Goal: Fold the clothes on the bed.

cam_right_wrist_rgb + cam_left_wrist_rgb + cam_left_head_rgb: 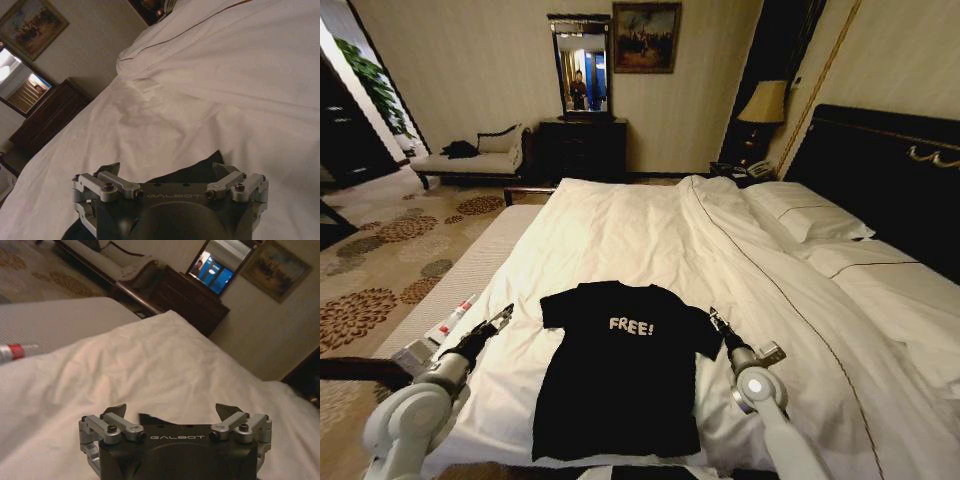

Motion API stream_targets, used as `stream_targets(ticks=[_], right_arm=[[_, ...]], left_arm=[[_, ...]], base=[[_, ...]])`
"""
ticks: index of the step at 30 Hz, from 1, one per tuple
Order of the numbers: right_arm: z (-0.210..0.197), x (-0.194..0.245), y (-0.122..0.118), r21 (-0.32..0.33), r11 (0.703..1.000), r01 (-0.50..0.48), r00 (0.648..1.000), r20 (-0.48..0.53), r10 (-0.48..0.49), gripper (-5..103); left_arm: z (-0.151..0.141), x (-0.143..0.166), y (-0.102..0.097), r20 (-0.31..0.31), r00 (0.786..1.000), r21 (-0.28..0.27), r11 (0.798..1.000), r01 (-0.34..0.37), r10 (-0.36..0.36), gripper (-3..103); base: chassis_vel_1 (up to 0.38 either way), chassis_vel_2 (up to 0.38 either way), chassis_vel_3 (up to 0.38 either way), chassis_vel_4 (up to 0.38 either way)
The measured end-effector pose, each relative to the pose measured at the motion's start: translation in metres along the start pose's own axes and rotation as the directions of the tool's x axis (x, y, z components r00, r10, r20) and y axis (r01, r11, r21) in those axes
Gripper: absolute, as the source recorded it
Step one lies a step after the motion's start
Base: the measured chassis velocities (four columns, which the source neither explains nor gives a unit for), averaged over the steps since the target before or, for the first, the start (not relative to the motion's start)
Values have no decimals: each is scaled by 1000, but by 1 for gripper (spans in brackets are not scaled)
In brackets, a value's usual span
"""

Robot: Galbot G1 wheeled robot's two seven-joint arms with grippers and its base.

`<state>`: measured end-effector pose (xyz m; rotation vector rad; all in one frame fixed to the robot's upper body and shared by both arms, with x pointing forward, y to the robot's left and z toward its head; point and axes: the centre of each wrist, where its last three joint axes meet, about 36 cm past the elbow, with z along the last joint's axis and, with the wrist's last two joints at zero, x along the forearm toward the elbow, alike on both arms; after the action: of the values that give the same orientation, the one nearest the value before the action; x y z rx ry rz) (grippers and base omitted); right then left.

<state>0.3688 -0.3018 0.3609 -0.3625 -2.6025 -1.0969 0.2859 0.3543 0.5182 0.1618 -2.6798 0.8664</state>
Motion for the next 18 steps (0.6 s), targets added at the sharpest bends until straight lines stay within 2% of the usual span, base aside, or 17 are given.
stream_targets(ticks=[9, 18], right_arm=[[2, -36, -39, 8, 999, 34, 999, 28, -35, 100], [2, -36, -47, -2, 1000, 20, 999, 49, -20, 100]], left_arm=[[-1, 3, -8, -1, 1000, 11, 1000, -24, 24, 100], [-1, 2, -8, -8, 1000, 12, 1000, -25, 25, 100]], base=[[0, 0, 0, 0], [0, 0, 0, 0]])
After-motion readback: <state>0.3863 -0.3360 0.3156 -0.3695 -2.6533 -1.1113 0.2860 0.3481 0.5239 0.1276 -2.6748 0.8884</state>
